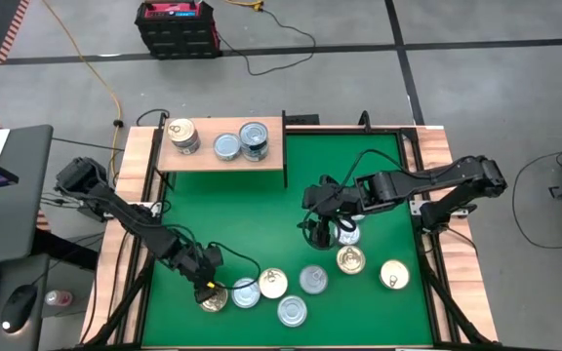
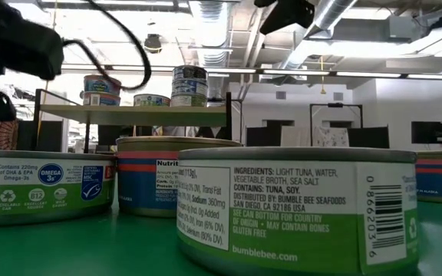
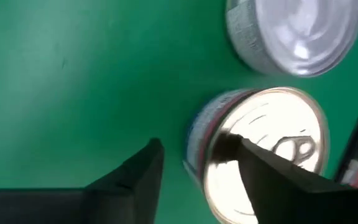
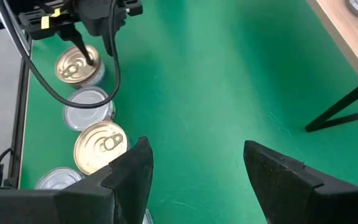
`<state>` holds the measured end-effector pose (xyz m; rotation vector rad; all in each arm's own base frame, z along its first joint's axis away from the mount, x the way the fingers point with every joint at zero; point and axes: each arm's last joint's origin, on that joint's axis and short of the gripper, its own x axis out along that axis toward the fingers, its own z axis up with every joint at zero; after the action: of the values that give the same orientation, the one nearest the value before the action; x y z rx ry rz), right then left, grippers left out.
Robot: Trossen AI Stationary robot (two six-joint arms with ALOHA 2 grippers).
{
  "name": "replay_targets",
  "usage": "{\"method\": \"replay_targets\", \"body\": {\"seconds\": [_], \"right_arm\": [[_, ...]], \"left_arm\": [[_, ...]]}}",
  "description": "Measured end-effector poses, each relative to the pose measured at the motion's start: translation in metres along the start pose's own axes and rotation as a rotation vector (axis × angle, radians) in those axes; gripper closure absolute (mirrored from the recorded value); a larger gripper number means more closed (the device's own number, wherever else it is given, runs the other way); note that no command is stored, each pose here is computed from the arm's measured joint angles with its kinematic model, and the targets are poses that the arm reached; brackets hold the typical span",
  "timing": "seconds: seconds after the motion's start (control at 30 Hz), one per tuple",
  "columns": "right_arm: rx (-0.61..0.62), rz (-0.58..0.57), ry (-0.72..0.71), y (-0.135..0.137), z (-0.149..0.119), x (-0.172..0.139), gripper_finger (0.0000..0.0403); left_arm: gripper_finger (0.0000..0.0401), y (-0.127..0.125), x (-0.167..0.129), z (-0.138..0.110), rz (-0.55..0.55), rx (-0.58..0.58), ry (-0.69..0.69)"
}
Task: Stack canned seafood by type on shelf
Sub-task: Stack the blue and pink tuna can on top of the blue and pink tuna cans on the shelf
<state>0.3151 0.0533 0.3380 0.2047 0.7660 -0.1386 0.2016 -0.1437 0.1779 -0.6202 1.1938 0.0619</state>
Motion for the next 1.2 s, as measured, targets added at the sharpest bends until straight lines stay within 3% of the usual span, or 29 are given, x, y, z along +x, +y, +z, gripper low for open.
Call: {"method": "replay_targets", "body": {"seconds": [0.2,0.4,0.57,0.77,0.97,1.1,1.2], "right_arm": [[-0.007,0.009,0.002,0.004,-0.001,-0.001,0.0127],[-0.002,0.019,-0.008,0.006,-0.001,-0.001,0.0127],[0.004,0.045,-0.039,0.012,0.000,-0.002,0.0127],[0.005,0.054,-0.049,0.014,0.001,-0.003,0.0127],[0.013,0.054,-0.048,0.014,0.001,-0.002,0.0127],[0.013,0.053,-0.047,0.014,0.001,-0.002,0.0127],[0.011,0.050,-0.046,0.013,0.001,-0.002,0.0127]], "left_arm": [[0.0288,-0.003,0.001,0.003,-0.005,0.044,-0.050],[0.0391,-0.002,0.000,0.004,-0.002,0.064,-0.063],[0.0400,0.003,0.000,0.010,0.020,0.047,-0.066],[0.0401,0.025,0.001,0.016,0.194,-0.019,-0.066],[0.0401,0.034,-0.010,0.022,0.263,-0.092,-0.114],[0.0401,0.034,-0.037,0.023,0.263,-0.133,-0.209],[0.0400,0.029,-0.058,0.025,0.170,-0.153,-0.300]]}}
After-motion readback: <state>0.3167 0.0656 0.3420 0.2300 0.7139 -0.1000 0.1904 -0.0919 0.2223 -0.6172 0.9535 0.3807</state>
